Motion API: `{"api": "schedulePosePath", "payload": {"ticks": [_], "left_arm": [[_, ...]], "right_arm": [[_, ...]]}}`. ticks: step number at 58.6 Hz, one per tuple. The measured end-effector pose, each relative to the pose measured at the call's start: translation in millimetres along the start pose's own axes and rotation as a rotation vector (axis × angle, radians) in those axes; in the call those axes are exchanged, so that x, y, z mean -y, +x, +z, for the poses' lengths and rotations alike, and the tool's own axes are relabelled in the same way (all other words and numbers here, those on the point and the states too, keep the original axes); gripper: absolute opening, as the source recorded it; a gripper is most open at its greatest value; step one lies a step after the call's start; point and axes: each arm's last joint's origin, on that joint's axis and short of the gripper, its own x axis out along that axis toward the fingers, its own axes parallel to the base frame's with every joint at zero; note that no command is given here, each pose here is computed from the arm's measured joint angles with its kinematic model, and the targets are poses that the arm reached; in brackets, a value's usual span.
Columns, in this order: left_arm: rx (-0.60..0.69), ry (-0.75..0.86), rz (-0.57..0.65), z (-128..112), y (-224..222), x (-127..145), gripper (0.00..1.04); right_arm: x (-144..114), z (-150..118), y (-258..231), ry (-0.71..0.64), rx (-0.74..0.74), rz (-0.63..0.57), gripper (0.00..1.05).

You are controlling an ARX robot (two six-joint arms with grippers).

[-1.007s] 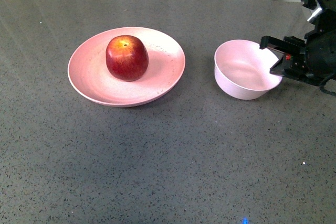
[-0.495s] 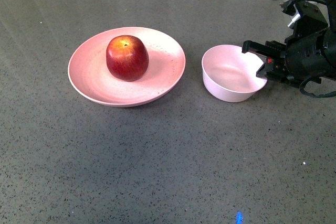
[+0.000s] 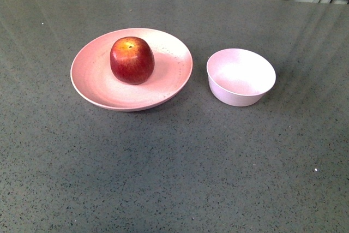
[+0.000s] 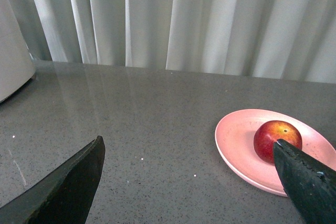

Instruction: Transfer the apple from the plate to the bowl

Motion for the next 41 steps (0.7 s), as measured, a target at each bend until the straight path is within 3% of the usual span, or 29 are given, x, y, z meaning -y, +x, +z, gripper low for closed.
{"api": "schedulePosePath", "payload": {"ticks": [4,10,15,21,28,41], "left_arm": [[0.0,0.0,0.0,0,0,0,0.96],[0.0,0.0,0.0,0,0,0,0.96],[0.0,0.0,0.0,0,0,0,0.96],[0.0,0.0,0.0,0,0,0,0.96],[0.0,0.0,0.0,0,0,0,0.96],[0.0,0.0,0.0,0,0,0,0.96]], "right_arm": [[5,3,-27,-0.126,0.258,-0.105,0.85],[13,-2,-58,-0.254,0.456,-0.163,0.69],[16,-14,-73,-0.305,0.483,-0.183,0.55],[19,-39,-88,-0.332,0.446,-0.192,0.29],[18,-52,-104,-0.345,0.46,-0.192,0.02],[19,-70,-122,-0.349,0.452,-0.195,0.02]]}}
